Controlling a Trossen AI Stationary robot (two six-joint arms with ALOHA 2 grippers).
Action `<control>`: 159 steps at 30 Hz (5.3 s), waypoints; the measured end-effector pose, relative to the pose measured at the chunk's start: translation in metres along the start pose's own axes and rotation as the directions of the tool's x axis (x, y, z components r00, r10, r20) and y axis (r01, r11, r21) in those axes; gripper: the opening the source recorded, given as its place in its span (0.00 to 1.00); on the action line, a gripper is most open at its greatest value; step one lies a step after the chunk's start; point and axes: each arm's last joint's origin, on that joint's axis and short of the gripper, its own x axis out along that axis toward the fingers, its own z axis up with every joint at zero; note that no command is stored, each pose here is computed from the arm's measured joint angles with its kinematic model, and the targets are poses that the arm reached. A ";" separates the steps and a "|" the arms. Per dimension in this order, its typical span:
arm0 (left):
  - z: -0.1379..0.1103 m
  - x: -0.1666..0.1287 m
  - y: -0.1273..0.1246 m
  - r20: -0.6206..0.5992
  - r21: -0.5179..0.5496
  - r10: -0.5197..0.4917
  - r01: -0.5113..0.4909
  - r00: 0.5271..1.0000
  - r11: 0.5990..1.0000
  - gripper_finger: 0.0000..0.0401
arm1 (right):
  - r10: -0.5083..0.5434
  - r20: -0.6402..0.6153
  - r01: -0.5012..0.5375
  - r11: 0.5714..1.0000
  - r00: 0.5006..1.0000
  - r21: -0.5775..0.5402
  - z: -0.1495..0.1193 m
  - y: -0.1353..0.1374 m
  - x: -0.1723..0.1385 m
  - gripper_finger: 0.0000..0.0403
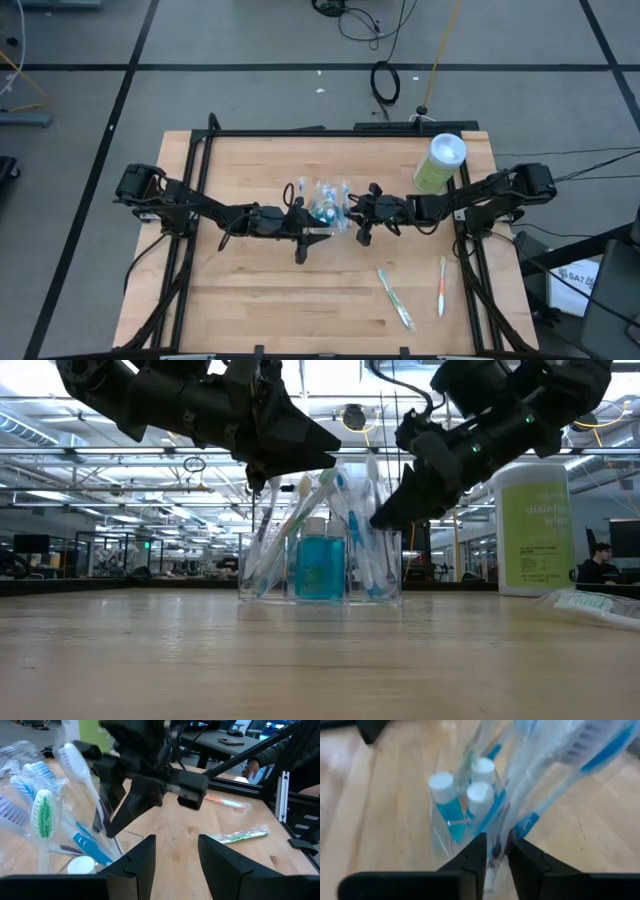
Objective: Pick & Place toothbrushing station
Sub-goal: Put the purple toothbrush into the transparent organizer, then put the green toothbrush into the transparent organizer
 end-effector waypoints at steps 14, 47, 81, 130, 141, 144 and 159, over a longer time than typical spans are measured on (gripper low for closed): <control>-0.004 0.000 0.000 -0.036 -0.023 0.004 -0.005 0.999 1.000 0.38 | 0.029 0.071 -0.030 0.999 0.997 0.014 0.022 0.002 -0.034 0.42; -0.002 0.000 0.001 -0.022 -0.026 0.006 -0.006 1.000 1.000 0.38 | 0.289 -0.530 -0.013 0.886 0.797 0.464 -0.082 0.109 -0.091 0.49; -0.003 0.000 0.002 -0.035 -0.018 0.011 -0.011 0.999 1.000 0.38 | 0.133 -0.439 -0.038 0.975 0.888 0.218 -0.097 0.111 -0.059 0.02; 0.020 -0.002 -0.002 0.194 0.067 -0.084 0.072 0.978 0.995 0.56 | 0.271 0.599 -0.236 0.962 0.754 -0.139 0.042 0.052 -0.018 0.00; 0.018 -0.001 -0.001 0.178 0.069 -0.079 0.068 0.981 0.995 0.49 | 0.262 0.595 -0.217 0.965 0.760 -0.148 0.047 0.060 0.006 0.00; 0.017 -0.001 -0.001 0.159 0.062 -0.075 0.066 0.984 0.996 0.38 | 0.257 0.593 -0.209 0.966 0.763 -0.150 0.047 0.058 0.007 0.00; 0.012 0.000 0.000 0.115 0.013 -0.063 0.062 0.991 0.998 0.04 | 0.255 0.554 -0.173 0.965 0.792 -0.197 0.045 0.057 0.008 0.09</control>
